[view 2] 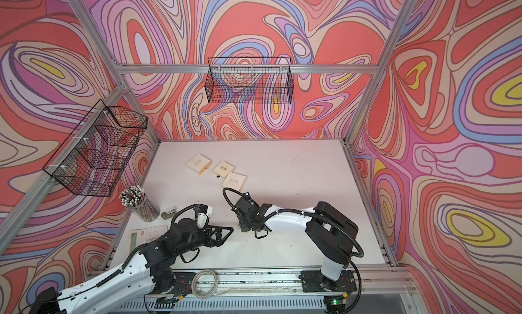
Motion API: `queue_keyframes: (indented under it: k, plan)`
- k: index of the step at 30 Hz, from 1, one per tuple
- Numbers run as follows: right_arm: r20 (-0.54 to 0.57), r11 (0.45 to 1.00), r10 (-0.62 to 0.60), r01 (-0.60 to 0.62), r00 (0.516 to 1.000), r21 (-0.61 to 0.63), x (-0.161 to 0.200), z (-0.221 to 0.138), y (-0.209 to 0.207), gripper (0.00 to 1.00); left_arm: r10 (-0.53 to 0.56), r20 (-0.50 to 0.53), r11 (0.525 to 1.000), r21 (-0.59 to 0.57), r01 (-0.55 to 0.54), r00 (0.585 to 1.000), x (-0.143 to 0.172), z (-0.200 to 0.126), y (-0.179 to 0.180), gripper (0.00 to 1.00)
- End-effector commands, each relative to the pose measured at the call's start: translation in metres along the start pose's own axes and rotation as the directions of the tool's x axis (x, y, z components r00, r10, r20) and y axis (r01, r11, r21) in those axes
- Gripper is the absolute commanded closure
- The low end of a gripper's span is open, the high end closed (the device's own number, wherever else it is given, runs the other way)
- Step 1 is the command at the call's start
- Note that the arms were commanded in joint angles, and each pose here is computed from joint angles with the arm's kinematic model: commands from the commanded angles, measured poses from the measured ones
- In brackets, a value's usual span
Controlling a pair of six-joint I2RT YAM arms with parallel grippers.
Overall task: Take out the earrings from the drawer-style jewelry box
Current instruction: Pick up the earring from the drawer.
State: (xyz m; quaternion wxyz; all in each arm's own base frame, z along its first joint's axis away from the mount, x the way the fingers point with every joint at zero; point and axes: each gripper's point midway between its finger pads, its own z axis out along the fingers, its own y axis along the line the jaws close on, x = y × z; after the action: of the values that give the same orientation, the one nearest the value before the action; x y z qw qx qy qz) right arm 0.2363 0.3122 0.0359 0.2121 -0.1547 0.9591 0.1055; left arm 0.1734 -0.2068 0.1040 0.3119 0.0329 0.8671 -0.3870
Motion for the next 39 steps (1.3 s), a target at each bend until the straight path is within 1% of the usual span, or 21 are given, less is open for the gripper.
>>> queue_keyframes:
  k: [1, 6, 9, 24, 39]
  plan:
    - [-0.011, 1.000, 0.004, -0.004, 1.000, 0.029, 0.004, 0.005, -0.002, 0.83, -0.014, 0.014, 1.000, 0.010, 0.014, 1.000, -0.003, 0.001, -0.001, 0.00]
    - [-0.010, 1.000, 0.008, -0.008, 1.000, 0.021, 0.005, 0.005, -0.001, 0.86, -0.015, 0.013, 1.000, 0.011, 0.014, 1.000, -0.003, 0.002, -0.001, 0.00]
    - [-0.005, 1.000, 0.013, -0.013, 1.000, 0.018, 0.004, 0.003, 0.000, 0.89, -0.013, 0.012, 1.000, 0.012, 0.013, 1.000, -0.004, 0.003, -0.002, 0.00]
    - [0.028, 0.999, 0.036, -0.035, 0.999, -0.026, -0.004, -0.011, 0.006, 0.92, -0.013, 0.010, 1.000, 0.016, 0.013, 1.000, -0.005, 0.005, -0.004, 0.00]
    - [0.053, 0.998, 0.046, -0.044, 0.998, -0.033, -0.013, -0.017, 0.009, 0.93, -0.015, 0.005, 1.000, 0.017, 0.015, 1.000, -0.004, 0.007, -0.003, 0.00]
